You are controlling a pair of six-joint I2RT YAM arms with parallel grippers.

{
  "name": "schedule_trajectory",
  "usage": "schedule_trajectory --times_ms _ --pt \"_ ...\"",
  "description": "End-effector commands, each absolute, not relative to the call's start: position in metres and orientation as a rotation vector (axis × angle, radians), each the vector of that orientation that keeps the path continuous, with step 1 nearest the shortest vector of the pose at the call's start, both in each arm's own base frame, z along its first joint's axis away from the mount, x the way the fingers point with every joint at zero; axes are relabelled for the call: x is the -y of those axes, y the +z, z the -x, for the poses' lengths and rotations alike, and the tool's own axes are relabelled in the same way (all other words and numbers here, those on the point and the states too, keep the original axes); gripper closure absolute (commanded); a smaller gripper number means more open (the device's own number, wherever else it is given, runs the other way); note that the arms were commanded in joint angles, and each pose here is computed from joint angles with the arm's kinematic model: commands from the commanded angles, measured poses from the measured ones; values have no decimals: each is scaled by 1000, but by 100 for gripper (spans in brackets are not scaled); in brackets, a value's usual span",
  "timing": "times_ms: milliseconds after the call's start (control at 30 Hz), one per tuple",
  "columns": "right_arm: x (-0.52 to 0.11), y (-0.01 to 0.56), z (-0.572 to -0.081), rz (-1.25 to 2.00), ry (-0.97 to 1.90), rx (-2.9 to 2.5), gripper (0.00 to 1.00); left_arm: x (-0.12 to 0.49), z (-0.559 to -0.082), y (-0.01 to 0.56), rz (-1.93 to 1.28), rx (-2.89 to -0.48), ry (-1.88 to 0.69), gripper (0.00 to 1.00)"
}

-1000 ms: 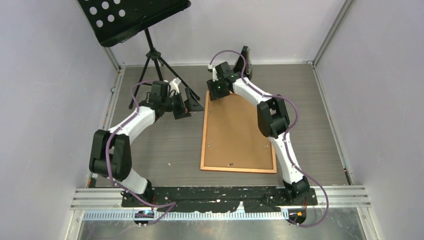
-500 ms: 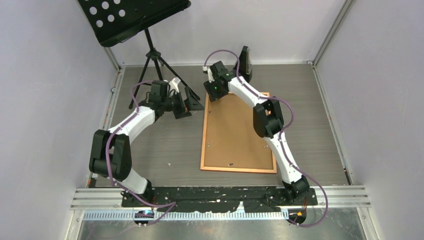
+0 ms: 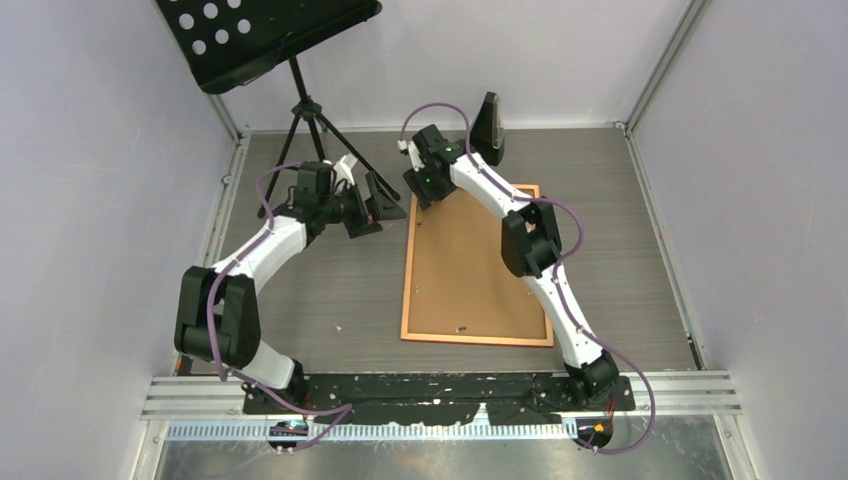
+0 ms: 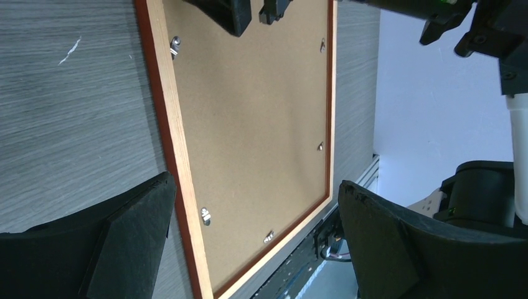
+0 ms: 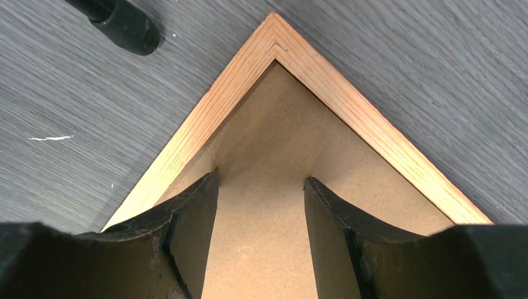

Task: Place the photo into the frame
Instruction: Install the photo frame at the center of the board.

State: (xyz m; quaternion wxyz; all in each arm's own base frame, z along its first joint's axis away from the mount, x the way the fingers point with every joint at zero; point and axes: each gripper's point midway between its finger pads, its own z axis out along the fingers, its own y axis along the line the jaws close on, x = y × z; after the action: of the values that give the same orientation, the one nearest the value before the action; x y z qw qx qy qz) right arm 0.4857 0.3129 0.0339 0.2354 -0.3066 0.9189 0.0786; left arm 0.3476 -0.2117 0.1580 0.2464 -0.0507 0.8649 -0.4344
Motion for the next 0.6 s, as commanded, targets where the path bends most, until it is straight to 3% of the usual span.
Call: schedule_trajectory --times_ms 0,567 --pt "-288 -4 -449 969 37 -2682 41 211 -349 184 100 -2264 -1218 0" --pt "-273 -5 -464 897 2 -2692 39 210 -347 190 91 -2245 -1222 0"
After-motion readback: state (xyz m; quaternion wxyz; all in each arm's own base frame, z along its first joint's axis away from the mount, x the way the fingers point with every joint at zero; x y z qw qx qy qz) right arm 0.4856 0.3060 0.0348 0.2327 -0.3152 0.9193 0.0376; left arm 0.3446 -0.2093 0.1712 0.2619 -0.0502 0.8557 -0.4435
